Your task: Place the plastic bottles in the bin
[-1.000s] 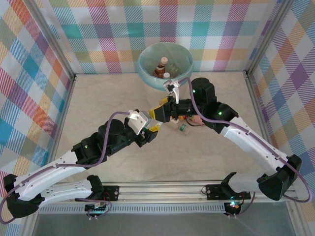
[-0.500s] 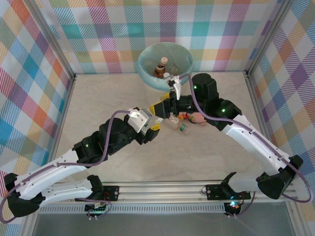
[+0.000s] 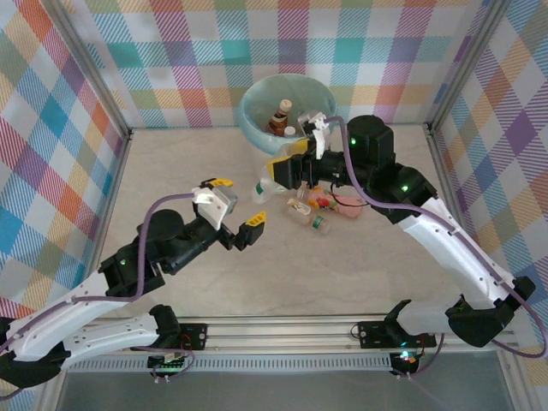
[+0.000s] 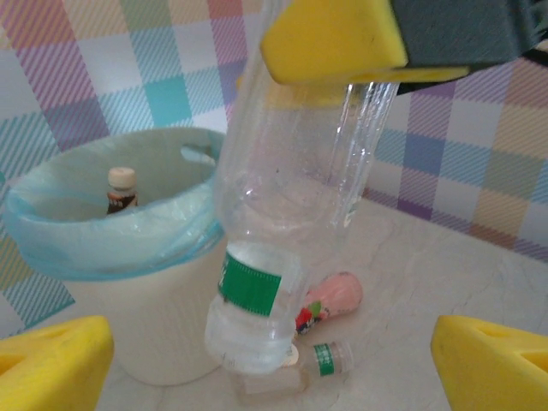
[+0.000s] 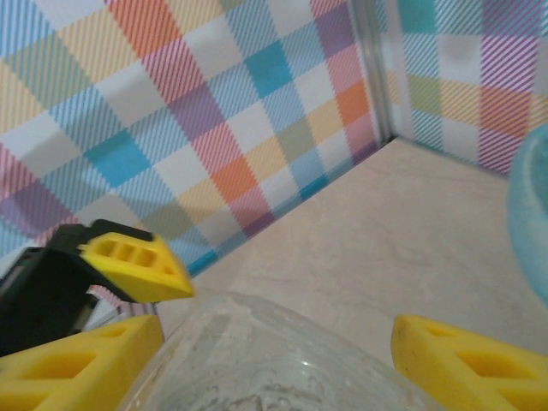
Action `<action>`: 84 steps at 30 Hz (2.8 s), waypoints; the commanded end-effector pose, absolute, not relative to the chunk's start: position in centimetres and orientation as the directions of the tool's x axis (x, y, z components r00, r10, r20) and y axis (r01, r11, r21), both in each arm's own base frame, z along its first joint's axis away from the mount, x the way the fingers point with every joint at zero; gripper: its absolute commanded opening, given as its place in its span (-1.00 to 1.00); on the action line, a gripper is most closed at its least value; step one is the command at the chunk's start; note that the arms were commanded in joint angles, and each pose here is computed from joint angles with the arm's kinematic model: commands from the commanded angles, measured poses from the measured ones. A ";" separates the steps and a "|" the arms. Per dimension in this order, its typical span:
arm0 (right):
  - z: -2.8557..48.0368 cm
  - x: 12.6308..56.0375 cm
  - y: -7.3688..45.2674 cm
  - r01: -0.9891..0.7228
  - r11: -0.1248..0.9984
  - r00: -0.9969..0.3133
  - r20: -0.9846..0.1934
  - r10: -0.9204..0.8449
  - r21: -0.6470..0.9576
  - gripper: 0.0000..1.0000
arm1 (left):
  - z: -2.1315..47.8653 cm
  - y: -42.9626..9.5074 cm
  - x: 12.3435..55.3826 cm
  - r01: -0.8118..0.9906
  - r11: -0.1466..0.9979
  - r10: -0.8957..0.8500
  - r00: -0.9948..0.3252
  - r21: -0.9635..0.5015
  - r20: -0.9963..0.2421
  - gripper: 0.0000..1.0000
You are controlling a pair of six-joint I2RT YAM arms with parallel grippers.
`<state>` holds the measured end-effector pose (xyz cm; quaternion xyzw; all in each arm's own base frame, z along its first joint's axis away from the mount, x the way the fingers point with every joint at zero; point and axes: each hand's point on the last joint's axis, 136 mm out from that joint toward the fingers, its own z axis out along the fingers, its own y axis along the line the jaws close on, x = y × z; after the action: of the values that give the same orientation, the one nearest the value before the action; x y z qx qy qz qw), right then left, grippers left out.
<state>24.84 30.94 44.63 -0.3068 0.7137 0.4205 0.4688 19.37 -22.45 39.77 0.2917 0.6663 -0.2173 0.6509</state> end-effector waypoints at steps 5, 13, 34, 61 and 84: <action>49.6 27.3 27.4 -0.770 0.626 -0.168 -0.986 -0.015 0.122 -0.28 | 41.9 -19.4 17.7 0.666 0.745 -0.005 0.037 0.021 -0.999 0.93; 53.2 31.1 25.3 -0.642 0.758 0.049 -0.993 -0.110 -0.116 -0.29 | 41.7 -17.6 16.9 0.655 0.756 -0.038 0.023 -0.014 -0.999 0.93; 38.6 53.5 21.7 -0.386 0.919 -0.315 -0.926 -0.210 -0.077 -0.25 | 39.6 -14.2 16.6 0.577 0.816 -0.025 -0.037 -0.042 -0.999 0.93; 37.3 55.2 24.2 -0.417 0.908 -0.385 -0.914 -0.129 0.047 0.53 | 37.9 -13.8 17.0 0.547 0.836 -0.004 -0.073 -0.043 -0.997 0.94; 28.4 55.8 26.5 -0.472 0.875 -0.556 -0.806 -0.201 0.107 -0.09 | 37.4 -13.6 17.5 0.517 0.855 0.015 -0.093 -0.035 -0.996 0.94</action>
<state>56.10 25.68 30.69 -0.1864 0.8549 0.1464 0.4616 17.25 -13.95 37.72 0.1980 0.7063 -0.1997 0.6496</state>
